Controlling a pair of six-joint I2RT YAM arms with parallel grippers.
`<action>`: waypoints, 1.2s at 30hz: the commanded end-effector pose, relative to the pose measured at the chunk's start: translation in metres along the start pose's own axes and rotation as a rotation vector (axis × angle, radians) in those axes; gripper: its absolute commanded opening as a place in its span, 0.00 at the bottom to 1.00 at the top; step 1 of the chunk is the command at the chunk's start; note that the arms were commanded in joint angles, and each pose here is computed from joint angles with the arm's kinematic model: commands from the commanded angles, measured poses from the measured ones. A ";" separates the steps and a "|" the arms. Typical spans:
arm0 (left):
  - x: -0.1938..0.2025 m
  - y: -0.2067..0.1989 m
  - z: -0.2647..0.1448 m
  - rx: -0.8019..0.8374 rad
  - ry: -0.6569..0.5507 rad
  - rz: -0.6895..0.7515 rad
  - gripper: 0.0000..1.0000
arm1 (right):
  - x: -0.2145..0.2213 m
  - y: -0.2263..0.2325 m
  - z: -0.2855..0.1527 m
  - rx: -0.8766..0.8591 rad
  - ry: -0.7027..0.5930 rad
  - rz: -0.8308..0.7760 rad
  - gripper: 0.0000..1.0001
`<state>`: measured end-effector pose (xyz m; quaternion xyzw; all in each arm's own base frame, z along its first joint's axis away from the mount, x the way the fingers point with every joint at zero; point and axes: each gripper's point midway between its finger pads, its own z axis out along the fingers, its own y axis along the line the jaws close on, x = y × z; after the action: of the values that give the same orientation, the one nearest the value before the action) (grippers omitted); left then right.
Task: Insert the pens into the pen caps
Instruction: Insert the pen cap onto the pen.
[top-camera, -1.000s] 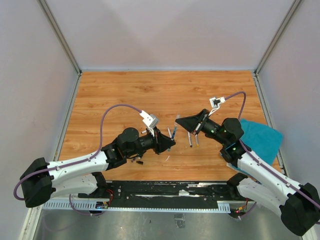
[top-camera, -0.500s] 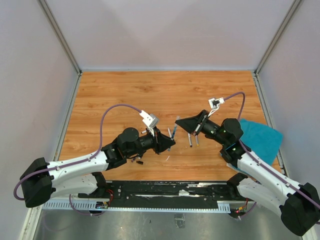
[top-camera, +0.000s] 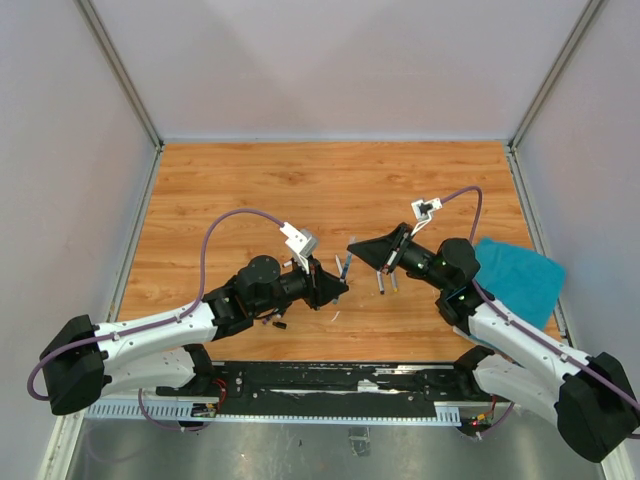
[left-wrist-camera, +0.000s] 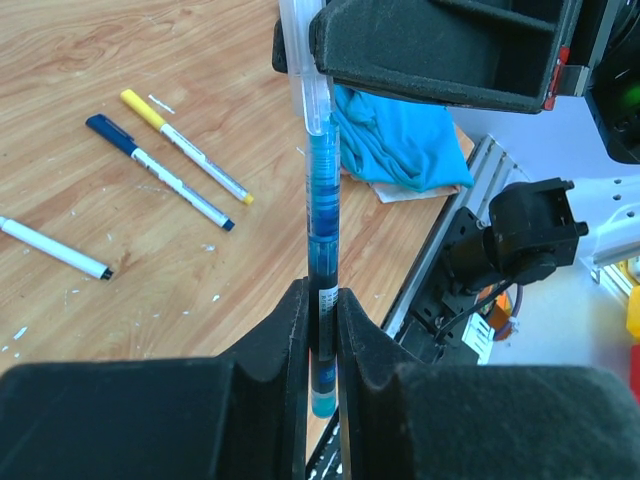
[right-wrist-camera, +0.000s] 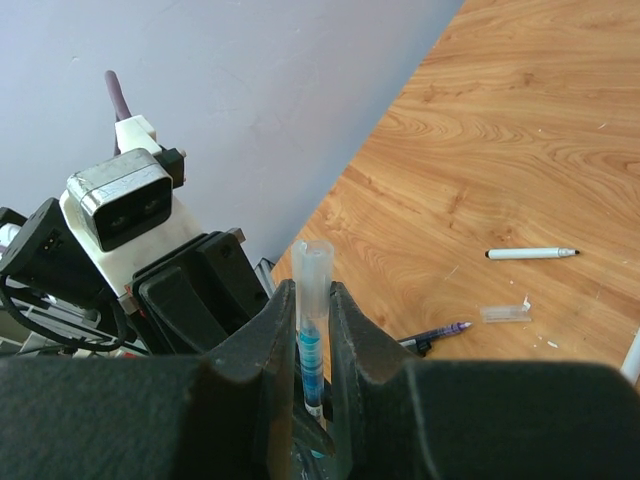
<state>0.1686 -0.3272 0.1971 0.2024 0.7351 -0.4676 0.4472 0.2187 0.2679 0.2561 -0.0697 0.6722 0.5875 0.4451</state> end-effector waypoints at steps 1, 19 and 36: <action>-0.041 -0.022 0.001 0.052 -0.130 0.009 0.00 | 0.013 0.000 -0.003 -0.032 0.037 0.016 0.01; -0.050 -0.027 0.000 0.070 -0.165 -0.018 0.00 | 0.032 0.002 -0.003 -0.035 0.074 -0.056 0.04; -0.046 -0.018 -0.017 0.028 -0.177 -0.017 0.00 | -0.003 0.020 -0.030 0.093 0.028 -0.206 0.57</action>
<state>0.1726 -0.3199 0.2357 0.1677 0.7021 -0.4923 0.4864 0.1904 0.2581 0.2614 -0.1127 0.6755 0.5563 0.4706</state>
